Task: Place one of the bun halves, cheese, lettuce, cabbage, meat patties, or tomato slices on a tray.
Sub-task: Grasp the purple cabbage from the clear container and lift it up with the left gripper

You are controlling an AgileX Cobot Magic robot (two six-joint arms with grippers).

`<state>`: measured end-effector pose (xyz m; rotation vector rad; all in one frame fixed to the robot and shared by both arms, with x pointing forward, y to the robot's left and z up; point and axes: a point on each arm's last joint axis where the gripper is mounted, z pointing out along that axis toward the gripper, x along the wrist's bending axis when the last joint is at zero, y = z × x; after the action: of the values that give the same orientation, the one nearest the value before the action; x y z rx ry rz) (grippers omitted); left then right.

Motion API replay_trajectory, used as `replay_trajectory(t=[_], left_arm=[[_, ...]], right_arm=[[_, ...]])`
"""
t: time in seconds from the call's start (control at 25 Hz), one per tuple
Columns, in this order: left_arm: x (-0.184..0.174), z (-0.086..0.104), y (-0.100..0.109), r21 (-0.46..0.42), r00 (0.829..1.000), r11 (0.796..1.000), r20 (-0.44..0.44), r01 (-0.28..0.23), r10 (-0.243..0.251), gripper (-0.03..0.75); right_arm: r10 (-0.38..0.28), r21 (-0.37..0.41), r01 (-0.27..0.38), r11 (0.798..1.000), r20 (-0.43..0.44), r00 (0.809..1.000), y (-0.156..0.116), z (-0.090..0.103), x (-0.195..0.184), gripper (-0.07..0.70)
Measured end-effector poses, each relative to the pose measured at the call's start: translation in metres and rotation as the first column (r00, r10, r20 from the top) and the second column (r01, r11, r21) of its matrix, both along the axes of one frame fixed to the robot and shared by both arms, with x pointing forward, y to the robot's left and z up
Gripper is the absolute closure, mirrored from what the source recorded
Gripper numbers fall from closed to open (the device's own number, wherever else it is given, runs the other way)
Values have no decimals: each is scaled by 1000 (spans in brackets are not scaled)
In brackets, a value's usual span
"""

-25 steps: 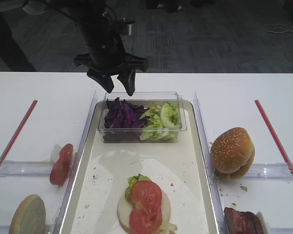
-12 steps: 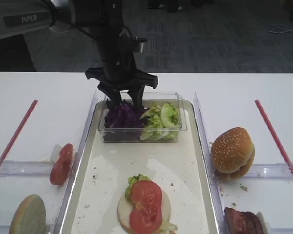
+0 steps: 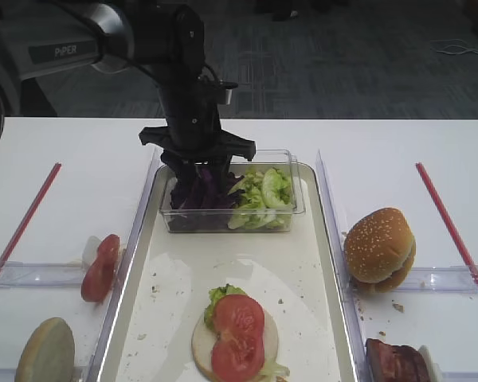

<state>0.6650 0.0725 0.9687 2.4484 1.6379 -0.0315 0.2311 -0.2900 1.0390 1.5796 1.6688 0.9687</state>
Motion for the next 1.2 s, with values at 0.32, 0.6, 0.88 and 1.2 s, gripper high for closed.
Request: replay_trajectory(t=[0.32,0.6,0.88,1.2], left_arm=[[1,-4,0,3,1000,1000,-7,-1,1,503],[1,-6,0,4,1000,1000,-13,-16,16,598],[3,-2,-1,-4,1000,1000,1,-20,20,727],[14,32,-6,-52,993,999,116,-15,21,732]], right_arm=[[0,0,0,1000,0,1000,0,0,0,164],[0,0,0,1000,0,1000,0,0,0,164],[0,0,0,1000,0,1000,0,0,0,164],[0,0,0,1000,0,1000,0,0,0,164]])
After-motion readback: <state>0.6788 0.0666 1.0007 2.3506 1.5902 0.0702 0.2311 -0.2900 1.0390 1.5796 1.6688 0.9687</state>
